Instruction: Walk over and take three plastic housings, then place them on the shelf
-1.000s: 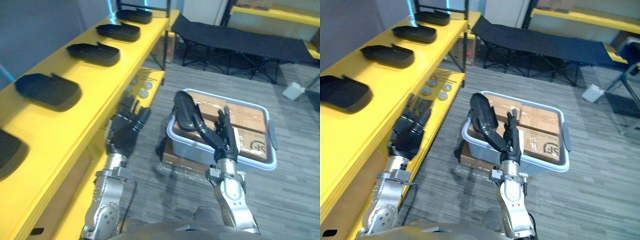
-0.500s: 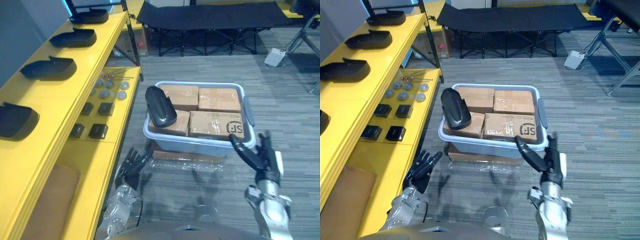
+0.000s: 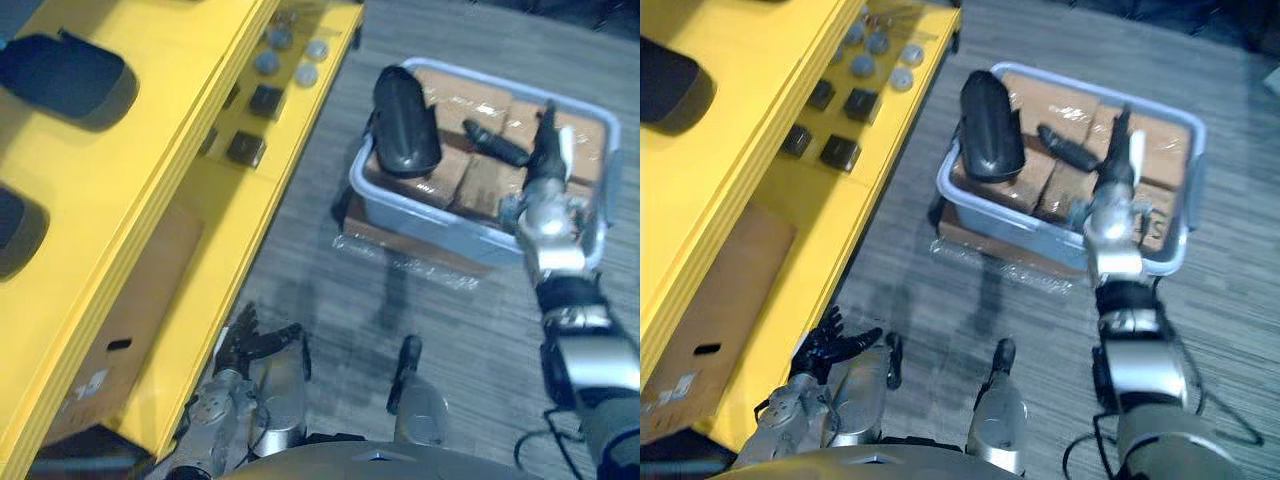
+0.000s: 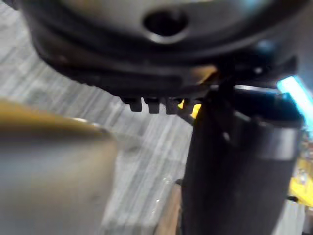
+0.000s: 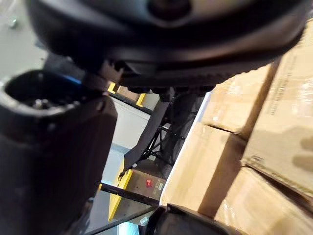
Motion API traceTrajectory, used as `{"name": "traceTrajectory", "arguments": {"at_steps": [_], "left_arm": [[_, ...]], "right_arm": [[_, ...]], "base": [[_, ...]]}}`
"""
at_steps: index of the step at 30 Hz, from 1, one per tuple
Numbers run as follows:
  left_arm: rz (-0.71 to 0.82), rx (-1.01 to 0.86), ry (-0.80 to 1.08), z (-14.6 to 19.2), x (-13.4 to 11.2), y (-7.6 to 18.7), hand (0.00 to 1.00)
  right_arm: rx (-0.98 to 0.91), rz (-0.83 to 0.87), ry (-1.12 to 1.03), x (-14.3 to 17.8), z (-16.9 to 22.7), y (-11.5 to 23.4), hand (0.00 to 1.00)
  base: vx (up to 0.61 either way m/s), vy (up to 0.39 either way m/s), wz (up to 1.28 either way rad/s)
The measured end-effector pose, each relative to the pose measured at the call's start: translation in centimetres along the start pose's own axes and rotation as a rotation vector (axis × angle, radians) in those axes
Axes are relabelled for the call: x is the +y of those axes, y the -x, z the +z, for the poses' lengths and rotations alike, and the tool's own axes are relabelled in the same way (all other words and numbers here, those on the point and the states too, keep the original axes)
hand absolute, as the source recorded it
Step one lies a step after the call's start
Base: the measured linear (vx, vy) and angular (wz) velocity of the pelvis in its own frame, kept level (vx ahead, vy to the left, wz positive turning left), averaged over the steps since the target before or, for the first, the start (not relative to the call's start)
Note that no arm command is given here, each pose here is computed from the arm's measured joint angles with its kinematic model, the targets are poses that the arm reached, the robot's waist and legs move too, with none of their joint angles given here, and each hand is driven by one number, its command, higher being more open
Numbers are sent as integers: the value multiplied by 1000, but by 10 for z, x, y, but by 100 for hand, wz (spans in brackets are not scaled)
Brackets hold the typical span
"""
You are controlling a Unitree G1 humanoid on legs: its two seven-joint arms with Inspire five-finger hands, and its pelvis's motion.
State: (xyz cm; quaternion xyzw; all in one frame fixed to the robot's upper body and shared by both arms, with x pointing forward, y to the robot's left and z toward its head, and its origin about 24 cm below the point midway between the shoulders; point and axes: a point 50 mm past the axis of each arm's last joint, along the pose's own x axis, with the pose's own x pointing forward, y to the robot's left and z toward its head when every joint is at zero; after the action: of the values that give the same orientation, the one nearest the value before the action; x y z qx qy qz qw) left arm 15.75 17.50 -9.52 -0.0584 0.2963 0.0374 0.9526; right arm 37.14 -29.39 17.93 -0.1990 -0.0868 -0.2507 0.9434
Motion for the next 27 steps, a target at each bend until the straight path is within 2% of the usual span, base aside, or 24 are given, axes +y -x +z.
{"name": "traceTrajectory", "arguments": {"at_steps": [4, 10, 11, 15, 19, 20, 27], "left_arm": [[-17, -32, 38, 1, 0, 0, 100], [-51, -54, 126, 6, -3, -5, 100], [-57, -52, 134, 7, -4, -8, 100], [-31, 0, 146, -4, 0, -9, 100], [-56, -23, 172, 1, -7, -13, 100], [-56, -25, 180, 1, -7, -13, 100], [-65, -17, 227, 0, -11, -14, 100]], "right_arm": [[7, -58, 19, -4, 23, -16, 100], [82, -142, 101, -38, 42, -36, 100], [103, -162, 113, -47, 44, -39, 100], [191, -163, 149, -52, 37, -40, 100], [288, -180, 199, -70, 32, -41, 100], [309, -174, 240, -74, 29, -41, 0], [401, -176, 512, -114, 23, -38, 0]], "base": [[16, 20, 17], [-17, 37, 17], [-52, 42, 11], [-64, 44, -3], [-79, 36, 2], [-74, 37, 5], [-49, 49, 11]]}}
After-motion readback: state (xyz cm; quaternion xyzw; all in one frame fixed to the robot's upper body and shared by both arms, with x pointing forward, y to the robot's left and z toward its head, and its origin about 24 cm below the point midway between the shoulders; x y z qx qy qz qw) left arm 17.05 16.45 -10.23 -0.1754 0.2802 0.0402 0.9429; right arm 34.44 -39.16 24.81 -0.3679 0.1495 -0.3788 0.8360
